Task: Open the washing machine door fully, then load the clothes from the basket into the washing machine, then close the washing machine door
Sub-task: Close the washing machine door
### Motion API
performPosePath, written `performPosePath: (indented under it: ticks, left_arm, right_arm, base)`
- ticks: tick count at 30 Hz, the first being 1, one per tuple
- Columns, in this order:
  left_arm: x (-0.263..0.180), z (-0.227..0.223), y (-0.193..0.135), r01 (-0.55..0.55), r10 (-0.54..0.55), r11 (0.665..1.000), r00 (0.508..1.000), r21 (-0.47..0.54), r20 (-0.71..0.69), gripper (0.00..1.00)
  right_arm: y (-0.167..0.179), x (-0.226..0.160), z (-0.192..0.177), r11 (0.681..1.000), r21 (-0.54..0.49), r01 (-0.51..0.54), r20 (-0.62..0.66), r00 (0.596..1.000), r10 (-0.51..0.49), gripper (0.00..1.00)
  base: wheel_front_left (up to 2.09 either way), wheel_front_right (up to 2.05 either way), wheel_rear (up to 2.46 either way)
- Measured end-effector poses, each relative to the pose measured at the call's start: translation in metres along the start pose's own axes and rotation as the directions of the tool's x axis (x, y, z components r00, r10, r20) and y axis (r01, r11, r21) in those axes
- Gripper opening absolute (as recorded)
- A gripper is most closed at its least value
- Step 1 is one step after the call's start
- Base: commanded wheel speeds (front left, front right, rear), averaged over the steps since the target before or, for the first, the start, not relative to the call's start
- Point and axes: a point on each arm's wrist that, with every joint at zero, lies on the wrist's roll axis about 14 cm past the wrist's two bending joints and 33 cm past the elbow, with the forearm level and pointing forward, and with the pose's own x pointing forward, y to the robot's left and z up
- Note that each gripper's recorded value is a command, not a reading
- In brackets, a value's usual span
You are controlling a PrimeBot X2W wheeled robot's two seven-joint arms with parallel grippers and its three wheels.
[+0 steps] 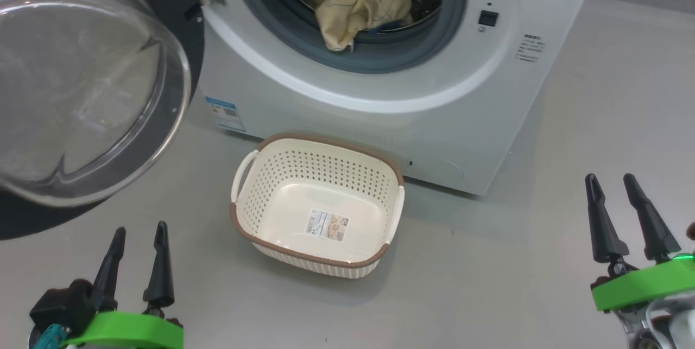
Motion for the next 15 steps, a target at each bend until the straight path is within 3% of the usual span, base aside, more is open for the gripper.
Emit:
performPosePath:
  ticks: [15]
  left_arm:
    - [-0.062,0.014,0.062,-0.229,0.230,0.973,0.972,-0.024,0.046,1.00]
  right_arm:
    - [0.078,0.032,-0.027,0.969,0.040,-0.244,-0.067,0.967,0.246,1.00]
  base:
    - [0.00,0.00,0.00]
